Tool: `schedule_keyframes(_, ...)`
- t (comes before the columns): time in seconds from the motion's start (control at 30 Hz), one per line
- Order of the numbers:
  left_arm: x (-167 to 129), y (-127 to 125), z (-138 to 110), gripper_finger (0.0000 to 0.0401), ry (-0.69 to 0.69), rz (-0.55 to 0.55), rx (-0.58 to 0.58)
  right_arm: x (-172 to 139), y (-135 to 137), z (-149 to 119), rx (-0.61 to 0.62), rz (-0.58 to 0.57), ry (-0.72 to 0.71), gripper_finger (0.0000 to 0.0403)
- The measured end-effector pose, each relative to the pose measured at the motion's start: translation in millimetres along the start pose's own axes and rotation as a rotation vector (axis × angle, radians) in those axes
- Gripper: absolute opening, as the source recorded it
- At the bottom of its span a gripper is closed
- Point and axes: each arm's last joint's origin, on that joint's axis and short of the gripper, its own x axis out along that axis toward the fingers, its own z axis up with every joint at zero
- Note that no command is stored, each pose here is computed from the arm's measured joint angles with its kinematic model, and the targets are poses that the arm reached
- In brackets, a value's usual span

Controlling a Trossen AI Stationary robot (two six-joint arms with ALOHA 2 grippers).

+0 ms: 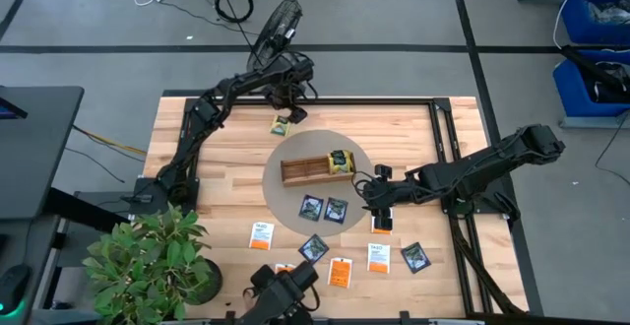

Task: Pick & Place Tea
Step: Put the yellow tea bag into the right section of the wooden organizer

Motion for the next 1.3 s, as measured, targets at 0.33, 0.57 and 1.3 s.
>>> schedule_keyframes(0.33, 20, 3, 2, 0.0374, 0.05, 0.001, -0.016, 0, 0, 0, -0.004, 0.0, 0.002, 0.0205)
schedule_keyframes(0.57, 22, 4, 3, 0.0374, 0.045, -0.021, -0.006, 0, 0, 0, -0.007, 0.0, 0.001, 0.0205)
schedule_keyframes(1.3, 42, 13, 2, 0.0218, 0.124, -0.088, 0.017, 0, 0, 0, -0.003, 0.001, -0.003, 0.0205)
